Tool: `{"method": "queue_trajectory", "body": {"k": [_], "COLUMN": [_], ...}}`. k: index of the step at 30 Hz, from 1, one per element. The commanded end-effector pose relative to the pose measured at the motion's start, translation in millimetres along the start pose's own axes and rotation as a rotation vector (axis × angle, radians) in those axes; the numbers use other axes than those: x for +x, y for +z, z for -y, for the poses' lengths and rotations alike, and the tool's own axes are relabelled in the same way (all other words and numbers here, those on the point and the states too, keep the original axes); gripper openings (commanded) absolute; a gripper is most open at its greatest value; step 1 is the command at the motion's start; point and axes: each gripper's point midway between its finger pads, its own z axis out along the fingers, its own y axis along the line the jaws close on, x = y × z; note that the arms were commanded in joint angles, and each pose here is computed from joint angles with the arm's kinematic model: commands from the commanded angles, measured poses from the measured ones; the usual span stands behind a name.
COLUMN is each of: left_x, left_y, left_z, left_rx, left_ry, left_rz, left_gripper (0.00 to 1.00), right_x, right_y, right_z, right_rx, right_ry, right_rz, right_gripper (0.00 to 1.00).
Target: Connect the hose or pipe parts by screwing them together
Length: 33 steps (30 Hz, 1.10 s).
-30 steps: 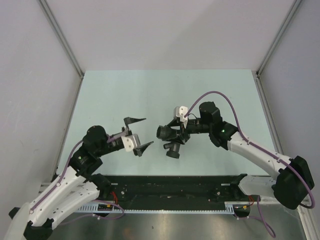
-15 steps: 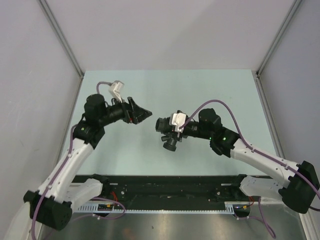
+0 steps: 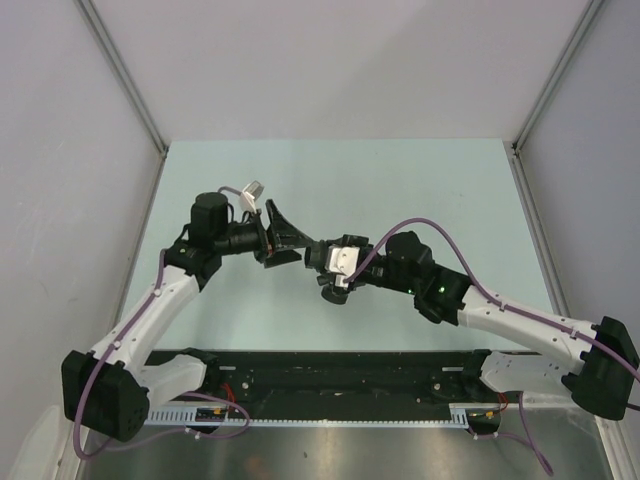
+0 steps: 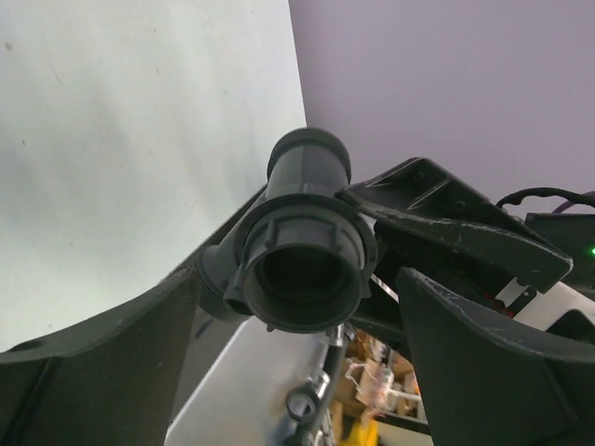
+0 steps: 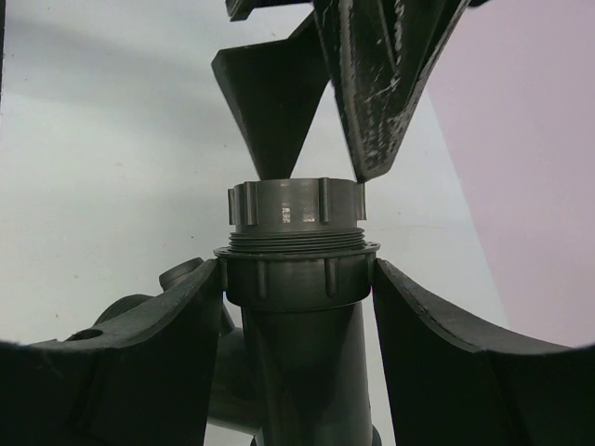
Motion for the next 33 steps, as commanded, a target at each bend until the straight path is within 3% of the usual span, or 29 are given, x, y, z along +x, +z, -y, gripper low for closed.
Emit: {"method": "queue_trajectory", "body": {"k": [1, 21, 23, 25, 26, 31, 33], "left_x": [9.5, 11.4, 12.3, 12.2, 12.5, 16.1, 18.6], "left_y": [1.2, 14.0, 16.3, 17.4, 17.6, 20.3, 21.7], "left_z": [-1.1, 1.0, 3.6, 7.7, 8.2, 10.8, 8.7], "left_rx": [0.027, 0.060, 0.070, 0.086, 0.092, 0.120, 0.133], "left_ry": [-0.117, -0.110, -0.086, -0.027, 0.016, 0.200, 0.300], "left_rz": [-0.051, -0.086, -0.102, -0.112, -0.113, -0.121, -0.124], "left_gripper": [0.90, 0.72, 0.63, 0.41, 0.36, 0.25, 0.25], "right_x": [-22.8, -19.0, -18.9, -18.2, -18.0, -16.3, -22.0], "right_y": [-3.4, 7.4, 7.9, 8.0, 7.9, 6.7, 5.5], "right_z": [19.5, 4.8, 3.0, 2.5, 2.4, -5.1, -9.5], "right_rx": [0.083, 0.029, 0.021, 0.011, 0.007, -0.060, -0.107], "right_ry": [-0.051, -0.031, -0.023, -0.007, 0.001, 0.069, 0.095], "right_rz": [0.062, 0.061, 0.066, 0.071, 0.074, 0.090, 0.116], "right_gripper": [0.00, 0.00, 0.00, 0.00, 0.00, 0.00, 0.00]}}
